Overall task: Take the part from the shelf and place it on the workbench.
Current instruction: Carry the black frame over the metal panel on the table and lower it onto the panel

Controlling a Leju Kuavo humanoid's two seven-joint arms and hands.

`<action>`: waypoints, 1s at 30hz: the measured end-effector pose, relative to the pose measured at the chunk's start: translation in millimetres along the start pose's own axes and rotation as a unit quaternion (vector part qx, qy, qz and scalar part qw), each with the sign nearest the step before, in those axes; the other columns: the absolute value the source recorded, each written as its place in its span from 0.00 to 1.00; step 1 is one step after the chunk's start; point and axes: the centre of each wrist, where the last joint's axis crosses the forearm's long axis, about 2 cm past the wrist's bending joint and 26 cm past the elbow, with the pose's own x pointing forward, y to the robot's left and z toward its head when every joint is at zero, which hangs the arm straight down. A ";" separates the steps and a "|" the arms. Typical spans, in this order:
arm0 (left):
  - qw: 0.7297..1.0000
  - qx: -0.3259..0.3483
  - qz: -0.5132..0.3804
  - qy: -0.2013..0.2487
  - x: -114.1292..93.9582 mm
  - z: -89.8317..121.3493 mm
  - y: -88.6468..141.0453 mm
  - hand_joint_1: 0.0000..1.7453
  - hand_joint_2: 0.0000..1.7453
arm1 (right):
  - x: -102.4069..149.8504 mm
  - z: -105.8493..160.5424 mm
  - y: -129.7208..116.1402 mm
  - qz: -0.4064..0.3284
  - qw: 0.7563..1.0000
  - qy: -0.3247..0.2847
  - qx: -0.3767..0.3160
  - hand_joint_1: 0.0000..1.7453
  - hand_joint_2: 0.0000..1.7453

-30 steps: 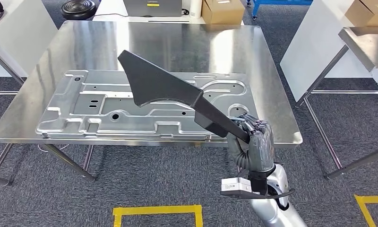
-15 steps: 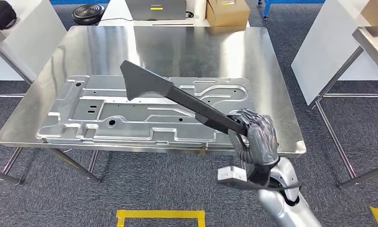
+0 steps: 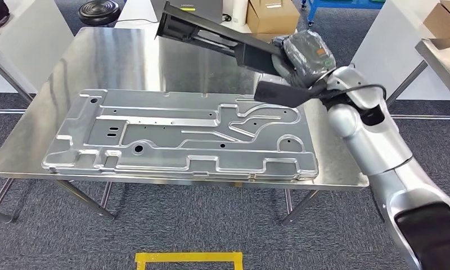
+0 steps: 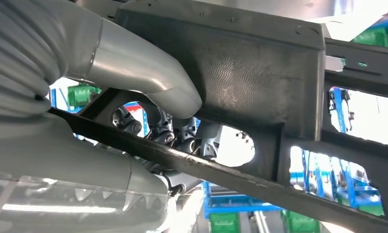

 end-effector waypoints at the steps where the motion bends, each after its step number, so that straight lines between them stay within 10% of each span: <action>1: 1.000 0.000 -0.001 -0.008 0.1 0.0 0.2 0.00 1.00 | -1.7 -10.2 -6.6 0.009 1.000 0.004 0.008 1.00 1.00; 8: 0.998 0.005 -0.008 -0.058 2.1 -0.8 4.0 0.00 1.00 | -19.5 -52.1 10.5 0.073 0.996 0.019 0.038 1.00 1.00; 20: 0.989 0.014 -0.011 -0.146 -1.3 -0.3 7.5 0.00 1.00 | -39.2 4.2 151.9 0.036 0.982 0.129 0.137 1.00 1.00; 30: 0.988 -0.001 -0.016 -0.155 -2.5 -0.3 10.5 0.00 1.00 | -23.5 13.2 183.2 0.014 0.977 0.148 0.153 1.00 1.00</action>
